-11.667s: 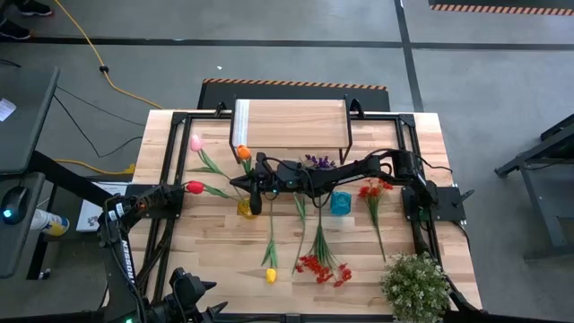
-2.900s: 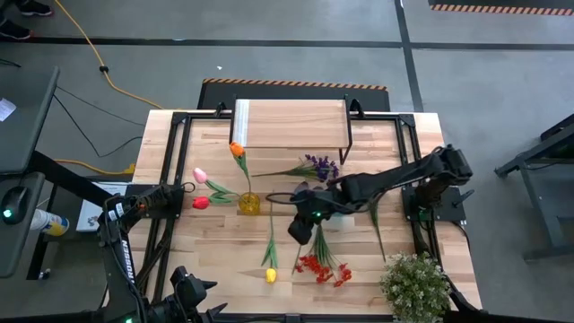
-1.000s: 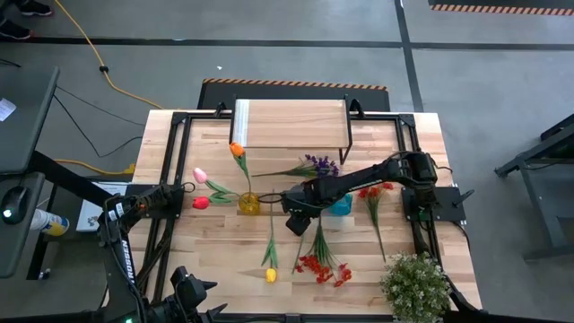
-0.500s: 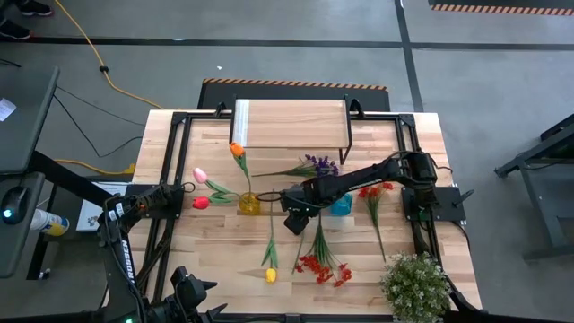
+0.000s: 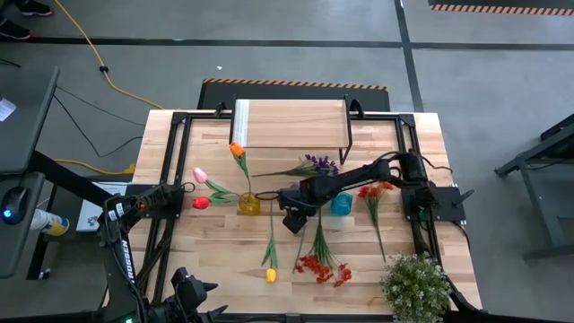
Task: Pick and place flowers into a vace then onto a shelf
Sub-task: Put the dark red tulip into the yellow vase
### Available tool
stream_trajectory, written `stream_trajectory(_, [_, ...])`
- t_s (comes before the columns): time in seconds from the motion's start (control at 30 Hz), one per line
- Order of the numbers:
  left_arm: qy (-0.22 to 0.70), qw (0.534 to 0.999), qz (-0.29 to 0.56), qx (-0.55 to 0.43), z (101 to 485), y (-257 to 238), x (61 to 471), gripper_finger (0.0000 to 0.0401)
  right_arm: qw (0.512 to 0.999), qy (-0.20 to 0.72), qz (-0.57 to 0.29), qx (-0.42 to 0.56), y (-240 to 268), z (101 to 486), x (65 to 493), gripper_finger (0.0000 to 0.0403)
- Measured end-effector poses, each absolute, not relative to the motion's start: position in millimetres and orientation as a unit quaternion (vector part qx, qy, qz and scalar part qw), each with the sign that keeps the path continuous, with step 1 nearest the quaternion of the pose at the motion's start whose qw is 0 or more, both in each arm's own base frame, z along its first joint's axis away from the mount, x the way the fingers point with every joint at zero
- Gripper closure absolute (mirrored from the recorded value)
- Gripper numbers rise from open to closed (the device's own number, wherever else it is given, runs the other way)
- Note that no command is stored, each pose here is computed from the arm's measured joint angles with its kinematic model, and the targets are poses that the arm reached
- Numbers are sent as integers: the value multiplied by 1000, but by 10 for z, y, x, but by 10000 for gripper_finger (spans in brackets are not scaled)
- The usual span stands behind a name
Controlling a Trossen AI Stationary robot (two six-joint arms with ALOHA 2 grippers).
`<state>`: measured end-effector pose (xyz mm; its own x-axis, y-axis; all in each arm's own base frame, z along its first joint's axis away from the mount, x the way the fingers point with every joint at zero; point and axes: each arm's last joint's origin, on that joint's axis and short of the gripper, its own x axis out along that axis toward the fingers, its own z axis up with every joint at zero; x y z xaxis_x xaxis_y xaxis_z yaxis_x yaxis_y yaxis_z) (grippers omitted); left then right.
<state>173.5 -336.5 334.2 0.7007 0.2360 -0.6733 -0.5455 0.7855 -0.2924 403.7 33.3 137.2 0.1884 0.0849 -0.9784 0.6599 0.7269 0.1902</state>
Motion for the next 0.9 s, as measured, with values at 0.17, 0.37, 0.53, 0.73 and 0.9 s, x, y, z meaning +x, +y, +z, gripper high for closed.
stream_trajectory(0.17, [318,890,219,-243,3342,-3366,1734,84,710,600,-207,306,326,1362,4046,215])
stream_trajectory(0.37, [318,890,219,-243,3342,-3365,1735,84,711,596,-214,304,304,1353,4049,237])
stream_trajectory(0.53, [318,890,219,-243,3342,-3366,1734,84,717,589,-214,305,296,1350,4066,266])
stream_trajectory(0.73, [318,890,219,-243,3342,-3366,1734,84,738,563,-202,313,299,1356,4137,299])
stream_trajectory(0.9, [318,890,219,-243,3342,-3366,1735,84,748,548,-195,319,300,1362,4175,330])
